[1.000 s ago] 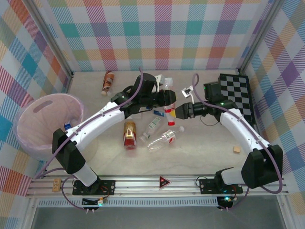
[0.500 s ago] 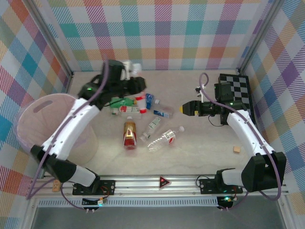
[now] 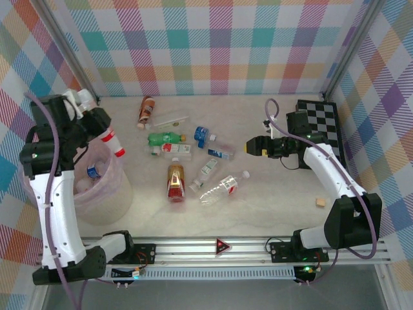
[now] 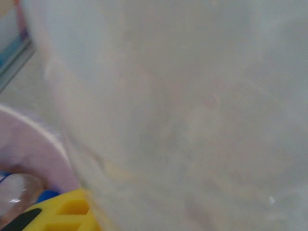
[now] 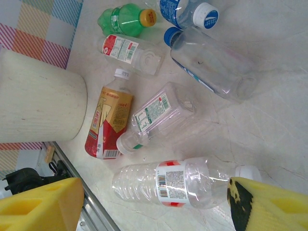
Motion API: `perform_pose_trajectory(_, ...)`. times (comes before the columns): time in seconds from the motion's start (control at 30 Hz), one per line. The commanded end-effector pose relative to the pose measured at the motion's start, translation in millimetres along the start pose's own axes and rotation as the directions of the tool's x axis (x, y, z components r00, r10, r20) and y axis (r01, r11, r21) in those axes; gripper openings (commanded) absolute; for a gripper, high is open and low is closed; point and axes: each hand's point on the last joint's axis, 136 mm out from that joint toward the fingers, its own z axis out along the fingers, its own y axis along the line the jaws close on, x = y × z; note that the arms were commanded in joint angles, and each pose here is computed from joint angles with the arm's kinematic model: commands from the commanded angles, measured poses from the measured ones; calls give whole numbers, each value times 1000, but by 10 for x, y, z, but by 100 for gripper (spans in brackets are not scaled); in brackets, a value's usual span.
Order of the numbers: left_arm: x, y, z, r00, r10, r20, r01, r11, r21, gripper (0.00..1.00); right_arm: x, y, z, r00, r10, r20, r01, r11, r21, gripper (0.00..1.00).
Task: Put the plastic bottles in the bin
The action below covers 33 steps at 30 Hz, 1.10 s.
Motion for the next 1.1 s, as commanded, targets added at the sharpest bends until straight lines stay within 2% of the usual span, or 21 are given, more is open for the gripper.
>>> perform_pose_trajectory(0.0, 73, 242, -23, 998, -49, -45, 48, 999, -8, 25, -49, 31, -32, 1000, 8, -4, -8, 1000, 2, 78)
perform_pose_trajectory(0.13, -24, 446, -17, 991, -133, -9, 133, 991, -6, 24, -25, 6, -22, 1000, 11, -15, -11, 1000, 10, 78)
perform_pose_trajectory(0.3, -120, 530, -43, 987, -162, 19, 162, 987, -13, 24, -7, -28, -4, 999, 19, -27, -18, 1000, 19, 78)
perform_pose_trajectory(0.4, -110, 659, -28, 989, -148, 17, 148, 986, -81, 24, -3, -44, -3, 999, 16, -28, -15, 1000, 27, 79)
perform_pose_trajectory(0.53, 63, 954, 20, 993, -118, -24, 110, 969, -222, 24, -10, -64, 2, 999, 15, -28, -14, 999, 36, 79)
perform_pose_trajectory(0.7, 323, 1185, 67, 992, -100, -78, 71, 948, -310, 25, -56, -84, 14, 1000, 24, -21, -23, 999, 45, 79)
perform_pose_trajectory(1.07, 1096, 1479, 437, 953, -194, -231, 113, 940, -323, 27, -94, -175, 73, 997, 75, -15, -74, 995, 66, 80)
